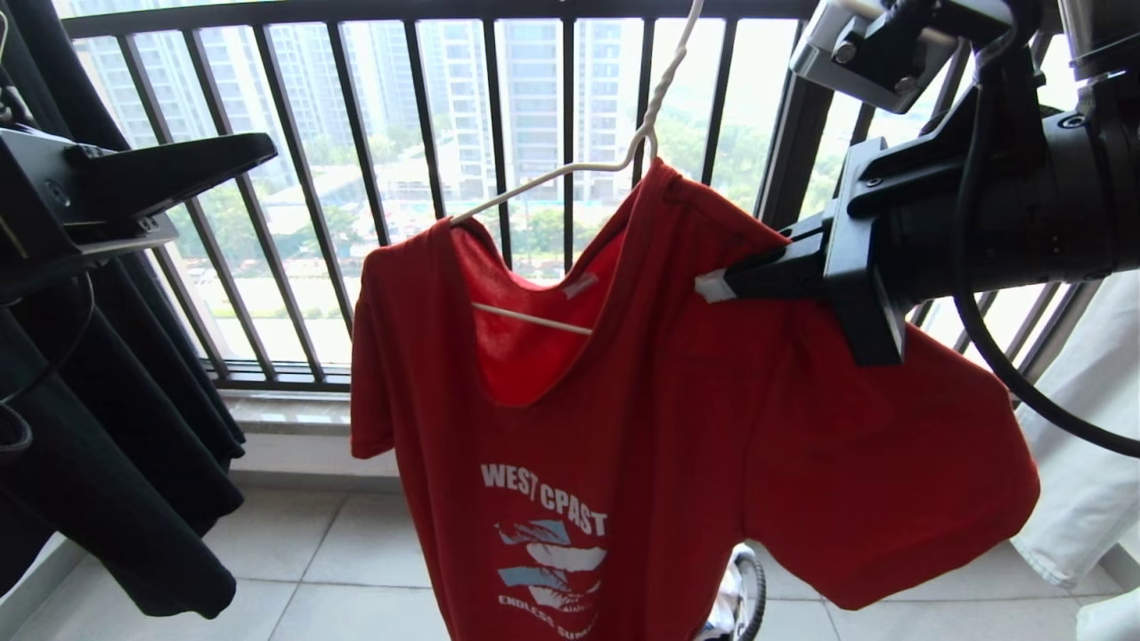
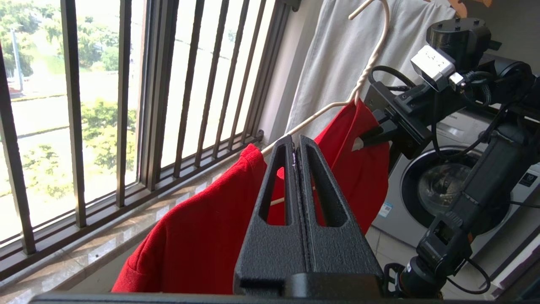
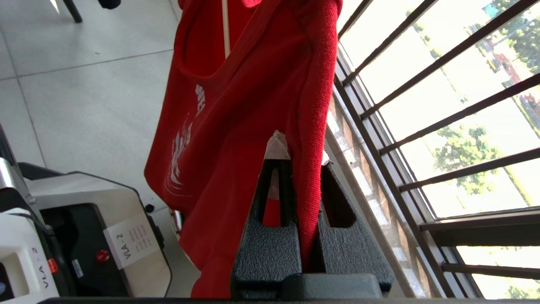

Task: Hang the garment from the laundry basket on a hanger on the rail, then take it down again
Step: Hang the clothes rack on the clothesline

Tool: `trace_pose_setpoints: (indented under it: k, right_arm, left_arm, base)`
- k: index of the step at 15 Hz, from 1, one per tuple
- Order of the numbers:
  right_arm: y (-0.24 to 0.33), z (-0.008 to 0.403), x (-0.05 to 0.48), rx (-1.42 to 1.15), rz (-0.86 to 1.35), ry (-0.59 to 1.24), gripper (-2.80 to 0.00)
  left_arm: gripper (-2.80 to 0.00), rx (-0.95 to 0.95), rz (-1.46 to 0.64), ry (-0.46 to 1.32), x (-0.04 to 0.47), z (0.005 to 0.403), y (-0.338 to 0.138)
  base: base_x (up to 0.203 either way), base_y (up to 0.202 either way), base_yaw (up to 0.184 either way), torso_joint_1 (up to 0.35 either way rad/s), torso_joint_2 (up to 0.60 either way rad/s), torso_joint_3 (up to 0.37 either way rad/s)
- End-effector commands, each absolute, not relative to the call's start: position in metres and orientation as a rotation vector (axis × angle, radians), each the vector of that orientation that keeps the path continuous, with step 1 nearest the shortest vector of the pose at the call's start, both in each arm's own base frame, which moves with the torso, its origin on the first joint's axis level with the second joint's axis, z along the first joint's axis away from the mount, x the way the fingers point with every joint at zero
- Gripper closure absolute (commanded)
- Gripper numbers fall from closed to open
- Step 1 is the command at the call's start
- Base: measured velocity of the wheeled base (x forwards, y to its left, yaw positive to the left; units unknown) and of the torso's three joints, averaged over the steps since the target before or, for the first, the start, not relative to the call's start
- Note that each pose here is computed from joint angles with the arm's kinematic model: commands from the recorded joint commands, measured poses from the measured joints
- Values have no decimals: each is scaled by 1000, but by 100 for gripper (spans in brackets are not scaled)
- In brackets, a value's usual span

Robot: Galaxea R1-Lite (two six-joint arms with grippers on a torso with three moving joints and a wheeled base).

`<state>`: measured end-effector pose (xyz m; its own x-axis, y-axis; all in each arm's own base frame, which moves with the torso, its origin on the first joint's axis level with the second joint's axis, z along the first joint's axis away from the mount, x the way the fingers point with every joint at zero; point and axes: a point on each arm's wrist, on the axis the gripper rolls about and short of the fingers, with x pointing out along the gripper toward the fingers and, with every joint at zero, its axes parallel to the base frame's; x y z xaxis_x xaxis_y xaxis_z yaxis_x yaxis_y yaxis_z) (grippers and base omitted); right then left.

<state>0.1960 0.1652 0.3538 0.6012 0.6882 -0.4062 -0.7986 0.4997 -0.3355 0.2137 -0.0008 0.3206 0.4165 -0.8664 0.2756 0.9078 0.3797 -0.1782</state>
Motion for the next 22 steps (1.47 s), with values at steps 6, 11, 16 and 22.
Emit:
trace_pose_setpoints:
  k: [6, 11, 16, 22]
  right_arm:
    - [152, 356, 196, -446, 840, 180, 0]
    - [146, 356, 195, -436, 819, 164, 0]
    - [146, 356, 195, -436, 817, 164, 0]
    - [143, 357, 196, -435, 805, 161, 0]
  left_arm:
    - [0, -293, -1083, -185, 198, 336, 14]
    - [0, -404, -1024, -95, 203, 347, 15]
    - [0, -573, -836, -54, 210, 370, 16]
    - [0, -406, -485, 45, 231, 361, 10]
  base:
    - [0, 0, 0, 0, 0, 0]
    - [0, 0, 0, 0, 0, 0]
    - [0, 0, 0, 0, 0, 0]
    - [0, 0, 0, 0, 0, 0]
